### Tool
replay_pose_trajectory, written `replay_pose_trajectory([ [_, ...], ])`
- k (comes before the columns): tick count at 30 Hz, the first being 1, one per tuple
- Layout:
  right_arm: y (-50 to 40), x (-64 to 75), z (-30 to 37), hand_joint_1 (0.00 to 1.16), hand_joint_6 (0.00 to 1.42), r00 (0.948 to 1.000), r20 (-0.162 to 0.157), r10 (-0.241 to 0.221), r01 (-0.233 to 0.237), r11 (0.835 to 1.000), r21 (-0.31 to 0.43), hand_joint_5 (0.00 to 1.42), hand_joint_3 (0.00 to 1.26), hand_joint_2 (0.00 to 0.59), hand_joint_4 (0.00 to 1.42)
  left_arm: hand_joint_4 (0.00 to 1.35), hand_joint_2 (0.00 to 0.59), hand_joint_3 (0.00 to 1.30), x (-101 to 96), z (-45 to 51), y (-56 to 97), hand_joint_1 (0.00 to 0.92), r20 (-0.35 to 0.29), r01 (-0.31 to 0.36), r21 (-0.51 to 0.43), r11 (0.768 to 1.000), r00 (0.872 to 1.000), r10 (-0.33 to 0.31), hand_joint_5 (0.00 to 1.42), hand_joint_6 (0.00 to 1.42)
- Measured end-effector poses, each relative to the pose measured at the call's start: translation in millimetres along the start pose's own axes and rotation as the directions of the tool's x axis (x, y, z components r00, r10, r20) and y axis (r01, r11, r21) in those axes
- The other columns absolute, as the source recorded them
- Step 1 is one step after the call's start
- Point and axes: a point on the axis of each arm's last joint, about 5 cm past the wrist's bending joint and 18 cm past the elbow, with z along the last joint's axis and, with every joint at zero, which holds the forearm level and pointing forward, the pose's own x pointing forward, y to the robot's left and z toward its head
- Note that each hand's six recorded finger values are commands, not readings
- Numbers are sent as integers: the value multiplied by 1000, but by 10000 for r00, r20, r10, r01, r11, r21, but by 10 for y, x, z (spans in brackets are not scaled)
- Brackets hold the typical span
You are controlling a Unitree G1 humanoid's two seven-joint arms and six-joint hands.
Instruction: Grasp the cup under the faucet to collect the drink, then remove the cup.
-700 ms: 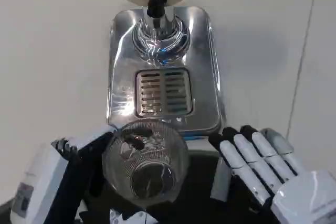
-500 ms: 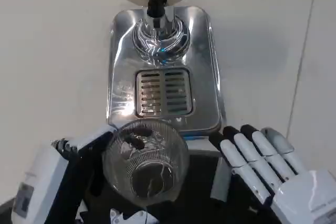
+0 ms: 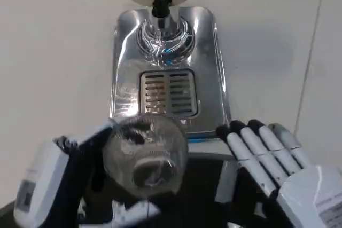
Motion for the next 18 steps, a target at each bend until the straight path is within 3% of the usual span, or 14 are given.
replay_pose_trajectory([
  [7, -1, -5, -13, 203, 0, 9990, -451, -4, 4, 10000, 7, 0, 0, 568, 0, 1198, 110, 1202, 279, -204, -145, 766, -469, -594, 328, 9977, 9970, 609, 1326, 1424],
  [18, 9, 5, -6, 210, 0, 9971, -755, 116, -118, 9999, -14, 0, 0, 558, 0, 1198, 110, 1211, 620, -442, -344, 766, -925, -239, 222, 9995, 9954, 259, 1327, 1424],
])
